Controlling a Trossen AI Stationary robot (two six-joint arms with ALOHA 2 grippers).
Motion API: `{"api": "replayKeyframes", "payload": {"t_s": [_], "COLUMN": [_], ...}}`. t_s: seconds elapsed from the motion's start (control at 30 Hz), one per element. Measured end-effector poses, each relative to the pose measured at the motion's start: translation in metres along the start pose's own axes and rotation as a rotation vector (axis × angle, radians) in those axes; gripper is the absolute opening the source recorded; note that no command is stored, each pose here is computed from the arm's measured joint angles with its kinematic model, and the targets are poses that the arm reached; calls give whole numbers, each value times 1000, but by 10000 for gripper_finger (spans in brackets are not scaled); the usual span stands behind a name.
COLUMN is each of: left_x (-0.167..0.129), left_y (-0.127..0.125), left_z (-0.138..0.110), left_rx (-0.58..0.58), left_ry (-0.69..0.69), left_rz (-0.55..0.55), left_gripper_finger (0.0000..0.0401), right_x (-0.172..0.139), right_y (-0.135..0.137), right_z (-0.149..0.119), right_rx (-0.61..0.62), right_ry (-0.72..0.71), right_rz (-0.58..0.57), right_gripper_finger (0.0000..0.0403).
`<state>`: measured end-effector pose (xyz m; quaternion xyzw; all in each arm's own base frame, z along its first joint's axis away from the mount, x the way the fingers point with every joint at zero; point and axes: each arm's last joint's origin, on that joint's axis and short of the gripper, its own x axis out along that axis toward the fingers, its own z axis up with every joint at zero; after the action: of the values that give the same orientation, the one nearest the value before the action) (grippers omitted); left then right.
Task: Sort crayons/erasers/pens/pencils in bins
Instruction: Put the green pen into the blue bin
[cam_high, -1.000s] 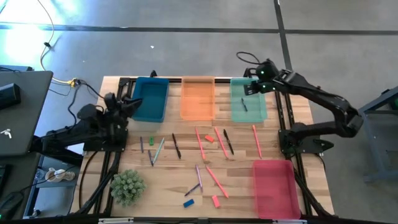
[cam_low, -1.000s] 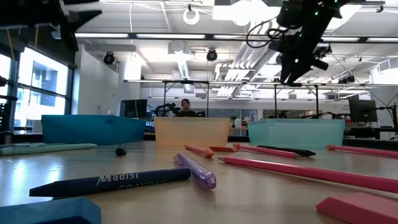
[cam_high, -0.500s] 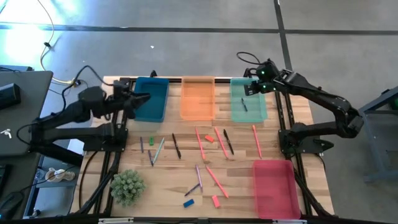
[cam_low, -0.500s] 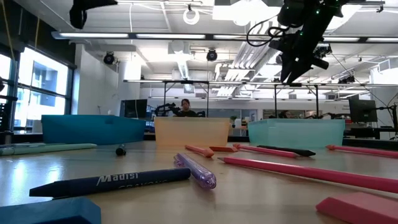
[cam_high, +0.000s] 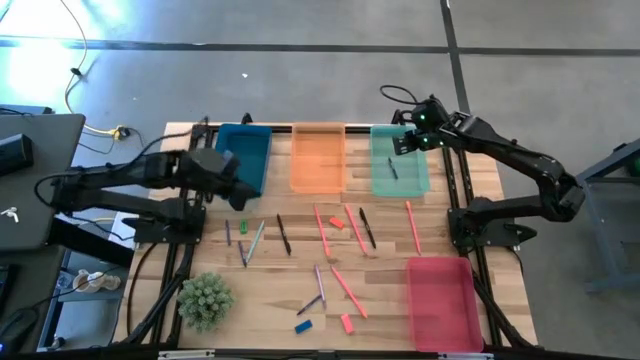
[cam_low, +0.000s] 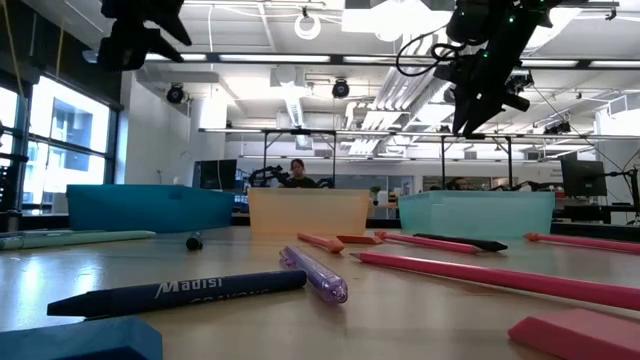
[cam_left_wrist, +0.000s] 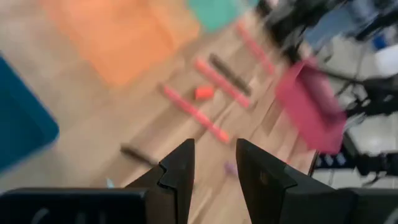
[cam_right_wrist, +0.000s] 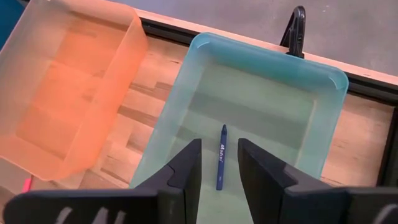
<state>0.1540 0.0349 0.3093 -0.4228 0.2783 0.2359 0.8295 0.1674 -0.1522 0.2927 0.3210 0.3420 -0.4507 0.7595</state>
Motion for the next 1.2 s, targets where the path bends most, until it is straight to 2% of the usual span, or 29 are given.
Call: {"api": "replayKeyframes", "payload": {"t_s": [0.4,0.7,1.2], "left_x": [40,70,122], "left_y": [-15,-25,-26], "left_z": [-33,-55,-97], "left_rx": [-11,-179,-205], "left_ry": [268,357,449], "left_rz": [156,298,564], "left_gripper_finger": [105,105,105], "right_x": [0,0,0], "right_y": [0,0,0], "right_z": [0,0,0], "right_rx": [0,-6,-49], "right_ry": [0,1,7], "right_rz": [0,1,11], "right_gripper_finger": [96,96,96]}}
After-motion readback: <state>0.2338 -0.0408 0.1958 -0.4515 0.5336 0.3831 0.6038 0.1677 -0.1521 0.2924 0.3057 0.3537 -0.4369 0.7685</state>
